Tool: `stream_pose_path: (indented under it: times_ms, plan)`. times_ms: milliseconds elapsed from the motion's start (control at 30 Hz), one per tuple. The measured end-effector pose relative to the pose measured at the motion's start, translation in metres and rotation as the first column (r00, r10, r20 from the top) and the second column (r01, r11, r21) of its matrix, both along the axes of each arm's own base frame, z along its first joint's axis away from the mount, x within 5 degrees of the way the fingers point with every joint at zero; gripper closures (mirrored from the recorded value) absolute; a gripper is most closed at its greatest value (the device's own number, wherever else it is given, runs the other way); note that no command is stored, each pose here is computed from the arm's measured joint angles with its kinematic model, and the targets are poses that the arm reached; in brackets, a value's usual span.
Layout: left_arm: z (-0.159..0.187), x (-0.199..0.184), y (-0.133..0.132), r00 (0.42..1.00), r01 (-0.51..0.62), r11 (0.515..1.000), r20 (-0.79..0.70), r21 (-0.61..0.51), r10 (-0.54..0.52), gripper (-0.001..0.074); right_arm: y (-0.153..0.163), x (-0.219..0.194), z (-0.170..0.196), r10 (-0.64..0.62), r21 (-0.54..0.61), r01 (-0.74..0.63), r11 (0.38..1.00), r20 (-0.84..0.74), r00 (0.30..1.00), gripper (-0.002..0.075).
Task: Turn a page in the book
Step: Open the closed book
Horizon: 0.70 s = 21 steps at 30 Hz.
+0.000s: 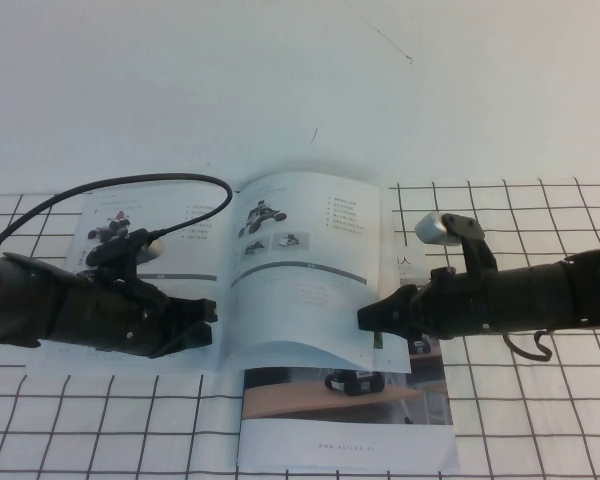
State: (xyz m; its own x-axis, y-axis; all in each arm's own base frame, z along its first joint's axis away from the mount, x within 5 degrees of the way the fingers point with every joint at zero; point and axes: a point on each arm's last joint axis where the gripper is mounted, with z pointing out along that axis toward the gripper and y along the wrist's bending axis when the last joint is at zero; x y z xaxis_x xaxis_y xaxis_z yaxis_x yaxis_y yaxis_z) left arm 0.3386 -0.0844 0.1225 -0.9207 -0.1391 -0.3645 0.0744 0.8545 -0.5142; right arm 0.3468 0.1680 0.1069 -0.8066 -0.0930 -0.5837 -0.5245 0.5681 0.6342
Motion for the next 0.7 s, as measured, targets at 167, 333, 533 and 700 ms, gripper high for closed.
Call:
stream_pose_path:
  times_ms: [167,333,533,700]
  plan:
    - [0.000,0.000,0.000,1.000,0.000,1.000,0.000,0.000,0.000,0.0737,0.005,0.006,0.010,0.020,0.051,-0.021,0.998,0.019,1.000,0.0446]
    - [0.000,0.000,0.000,1.000,0.001,1.000,0.001,0.001,-0.001,0.0737,0.009,0.008,0.020,0.055,0.109,-0.058,0.992,0.034,0.998,0.0446]
    - [0.000,0.000,0.000,1.000,0.001,1.000,0.001,0.001,-0.001,0.0737,0.015,0.012,0.034,0.107,0.188,-0.119,0.975,0.074,0.992,0.0446]
    - [0.000,0.000,0.000,1.000,0.003,1.000,0.002,0.002,-0.003,0.0738,0.012,0.019,0.031,0.052,0.122,-0.059,0.991,0.065,0.997,0.0446]
